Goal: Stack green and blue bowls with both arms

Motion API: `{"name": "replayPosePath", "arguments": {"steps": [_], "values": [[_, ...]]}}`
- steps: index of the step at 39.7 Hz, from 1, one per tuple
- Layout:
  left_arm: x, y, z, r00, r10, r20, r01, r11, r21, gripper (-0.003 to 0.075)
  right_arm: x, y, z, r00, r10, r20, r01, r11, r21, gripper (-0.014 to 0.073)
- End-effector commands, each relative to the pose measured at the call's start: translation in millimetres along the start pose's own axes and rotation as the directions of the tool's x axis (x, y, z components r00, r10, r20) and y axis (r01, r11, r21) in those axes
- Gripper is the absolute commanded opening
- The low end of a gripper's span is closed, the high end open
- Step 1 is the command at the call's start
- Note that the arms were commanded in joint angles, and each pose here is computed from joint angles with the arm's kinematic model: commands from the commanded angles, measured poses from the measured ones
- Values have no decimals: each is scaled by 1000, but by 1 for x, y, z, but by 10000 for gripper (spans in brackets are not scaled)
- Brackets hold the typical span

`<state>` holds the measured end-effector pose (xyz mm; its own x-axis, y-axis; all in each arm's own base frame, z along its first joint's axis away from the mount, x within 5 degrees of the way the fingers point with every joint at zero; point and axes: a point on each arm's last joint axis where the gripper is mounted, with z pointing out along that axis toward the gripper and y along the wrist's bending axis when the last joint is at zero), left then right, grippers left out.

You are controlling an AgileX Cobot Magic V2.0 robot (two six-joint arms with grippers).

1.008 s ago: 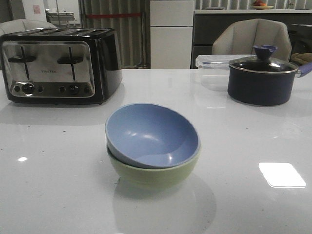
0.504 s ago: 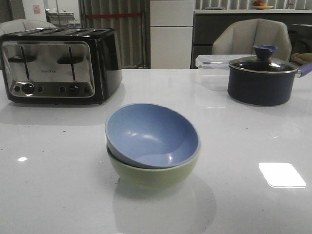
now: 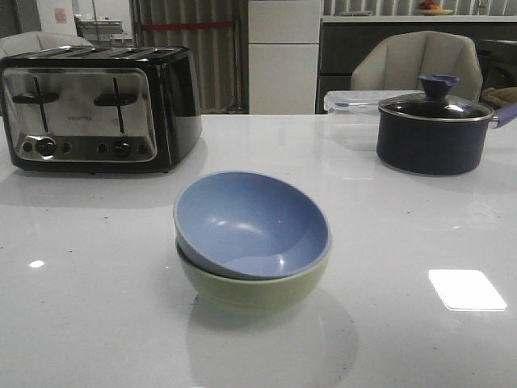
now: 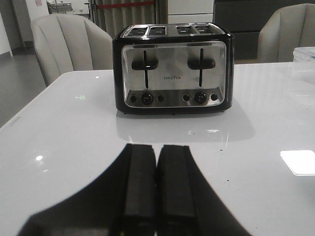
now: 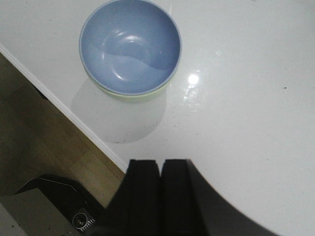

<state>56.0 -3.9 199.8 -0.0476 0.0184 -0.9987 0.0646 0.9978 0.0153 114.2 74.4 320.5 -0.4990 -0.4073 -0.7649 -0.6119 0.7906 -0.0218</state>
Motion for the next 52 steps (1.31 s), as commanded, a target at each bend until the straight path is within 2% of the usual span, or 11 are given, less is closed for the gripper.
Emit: {"name": "replayPosePath", "arguments": {"steps": [1, 44, 47, 52], "values": [[-14, 2, -2, 984, -29, 175, 33, 999, -16, 99, -12, -1, -7, 995, -5, 98, 4, 1000, 11, 36], [-15, 2, -3, 981, -29, 193, 33, 999, -18, 98, -11, 0, -8, 995, -5, 102, 4, 1000, 12, 36], [-15, 2, -3, 981, -29, 193, 33, 999, -18, 98, -7, -6, -14, 991, -4, 136, -5, 998, 65, 36], [-15, 2, -3, 981, -29, 191, 33, 999, -18, 98, 16, -21, -21, 973, 57, 223, -103, 974, 201, 36]]}}
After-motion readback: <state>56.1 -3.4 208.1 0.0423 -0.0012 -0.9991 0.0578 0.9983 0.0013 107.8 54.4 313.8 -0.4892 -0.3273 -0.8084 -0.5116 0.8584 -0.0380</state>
